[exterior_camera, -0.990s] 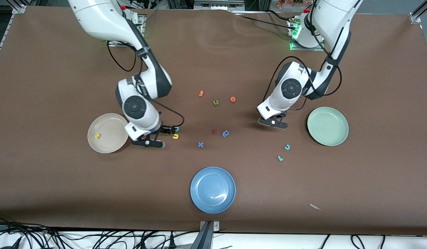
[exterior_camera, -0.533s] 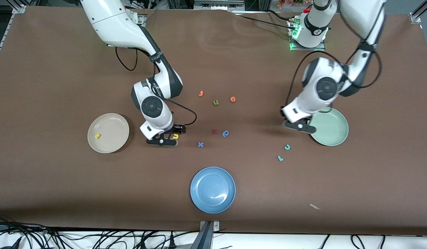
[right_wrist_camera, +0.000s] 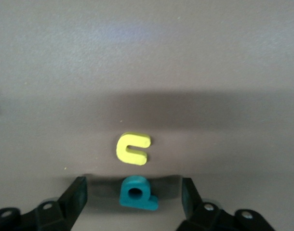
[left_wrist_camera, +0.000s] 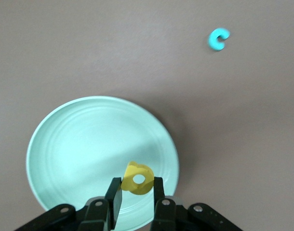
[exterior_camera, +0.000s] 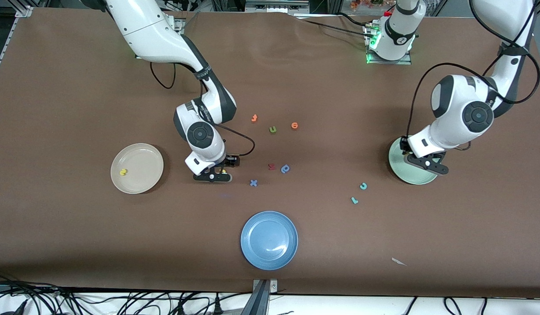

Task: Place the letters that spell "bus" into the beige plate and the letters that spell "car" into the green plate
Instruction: 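Put the p on the beige plate while the left gripper grasps the c, then grasp the yellow u with the right gripper while the left gripper lifts the c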

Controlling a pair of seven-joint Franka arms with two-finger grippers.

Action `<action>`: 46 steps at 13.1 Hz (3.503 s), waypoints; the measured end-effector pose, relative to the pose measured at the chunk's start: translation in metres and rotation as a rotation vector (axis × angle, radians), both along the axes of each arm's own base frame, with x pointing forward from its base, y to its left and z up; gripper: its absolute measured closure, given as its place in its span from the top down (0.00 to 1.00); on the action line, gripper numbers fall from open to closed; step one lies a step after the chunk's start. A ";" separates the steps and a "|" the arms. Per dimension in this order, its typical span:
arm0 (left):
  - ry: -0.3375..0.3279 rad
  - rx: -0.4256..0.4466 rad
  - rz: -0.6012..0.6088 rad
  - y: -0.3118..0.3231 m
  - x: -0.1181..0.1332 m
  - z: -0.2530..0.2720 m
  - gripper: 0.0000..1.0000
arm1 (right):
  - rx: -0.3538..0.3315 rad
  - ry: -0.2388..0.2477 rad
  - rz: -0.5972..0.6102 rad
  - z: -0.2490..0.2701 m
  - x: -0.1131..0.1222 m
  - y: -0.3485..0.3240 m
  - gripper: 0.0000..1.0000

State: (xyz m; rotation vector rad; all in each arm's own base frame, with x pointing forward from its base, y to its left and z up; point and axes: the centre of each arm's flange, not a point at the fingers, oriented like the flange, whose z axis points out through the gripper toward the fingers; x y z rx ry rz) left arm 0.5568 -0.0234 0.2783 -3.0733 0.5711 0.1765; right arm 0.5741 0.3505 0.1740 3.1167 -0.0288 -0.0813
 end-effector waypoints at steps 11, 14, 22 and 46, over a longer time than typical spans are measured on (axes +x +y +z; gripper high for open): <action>0.012 0.001 0.000 -0.004 -0.003 -0.008 0.73 | 0.008 -0.004 0.027 0.004 0.000 0.003 0.33; -0.014 -0.037 0.029 -0.032 -0.001 -0.014 0.74 | 0.008 -0.004 0.031 0.004 0.000 0.003 0.29; -0.077 -0.108 0.076 -0.126 0.020 -0.061 0.78 | -0.040 0.081 0.011 0.020 0.020 -0.030 0.29; -0.148 -0.100 0.087 -0.126 0.063 -0.101 0.61 | -0.045 0.182 0.063 0.064 0.089 -0.263 1.00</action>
